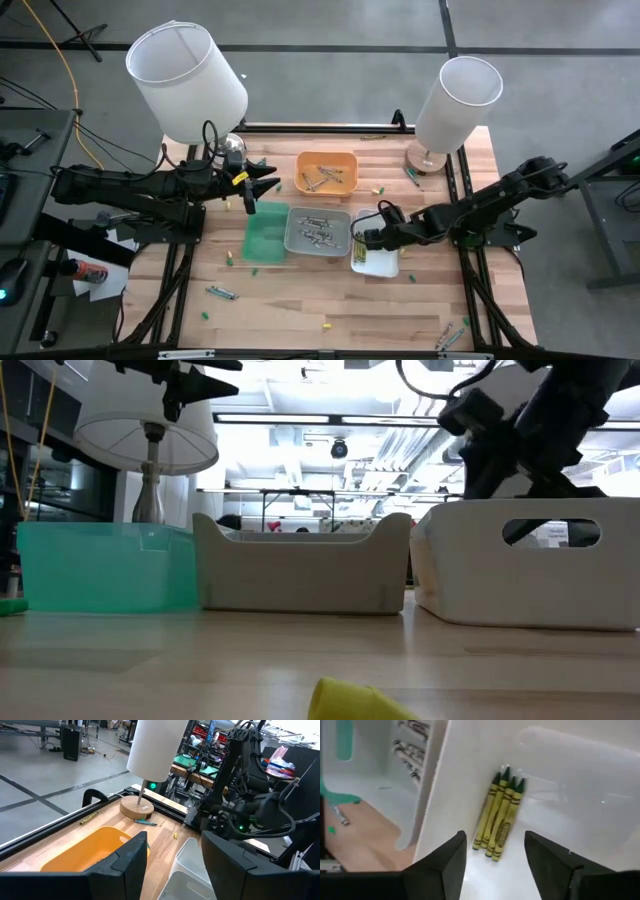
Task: Sort crayons
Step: Put the green crayon into the white bin
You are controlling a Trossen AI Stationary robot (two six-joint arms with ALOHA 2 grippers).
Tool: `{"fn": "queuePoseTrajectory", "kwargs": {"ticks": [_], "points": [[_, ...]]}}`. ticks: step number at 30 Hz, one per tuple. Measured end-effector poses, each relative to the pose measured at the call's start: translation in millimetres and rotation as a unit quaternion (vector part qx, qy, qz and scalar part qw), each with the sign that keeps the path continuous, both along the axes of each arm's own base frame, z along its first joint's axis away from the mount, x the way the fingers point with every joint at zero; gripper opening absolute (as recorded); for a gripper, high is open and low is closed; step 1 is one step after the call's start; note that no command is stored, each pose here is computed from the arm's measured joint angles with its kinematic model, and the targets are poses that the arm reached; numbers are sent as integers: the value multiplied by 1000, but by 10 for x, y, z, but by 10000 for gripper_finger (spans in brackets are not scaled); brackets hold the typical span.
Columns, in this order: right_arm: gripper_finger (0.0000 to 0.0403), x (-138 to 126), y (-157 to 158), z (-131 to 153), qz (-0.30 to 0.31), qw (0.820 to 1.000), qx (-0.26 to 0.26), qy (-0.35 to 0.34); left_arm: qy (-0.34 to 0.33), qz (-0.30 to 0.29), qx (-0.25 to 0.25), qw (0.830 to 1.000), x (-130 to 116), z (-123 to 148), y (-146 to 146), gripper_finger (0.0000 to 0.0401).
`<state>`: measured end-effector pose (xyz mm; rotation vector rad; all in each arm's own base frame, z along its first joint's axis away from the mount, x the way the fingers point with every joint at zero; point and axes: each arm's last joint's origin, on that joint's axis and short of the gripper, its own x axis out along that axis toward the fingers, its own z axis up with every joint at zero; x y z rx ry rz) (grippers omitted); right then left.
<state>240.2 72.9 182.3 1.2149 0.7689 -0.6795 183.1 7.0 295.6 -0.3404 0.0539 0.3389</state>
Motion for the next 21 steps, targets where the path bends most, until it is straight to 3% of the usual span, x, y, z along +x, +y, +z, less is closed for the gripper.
{"fn": "queuePoseTrajectory", "kwargs": {"ticks": [5,9,15,21], "points": [[196,2,-24,233,45,997,-24,-62,0,0,0,1000,0,1,0,172],[196,-5,-105,677,62,976,-135,-157,-1,0,0,1000,0,2,0,172],[196,59,-292,1337,105,897,-330,-274,-35,-34,0,999,11,67,-19,172],[196,209,-438,1702,162,812,-448,-337,-103,-112,25,988,14,211,-63,172]]}}
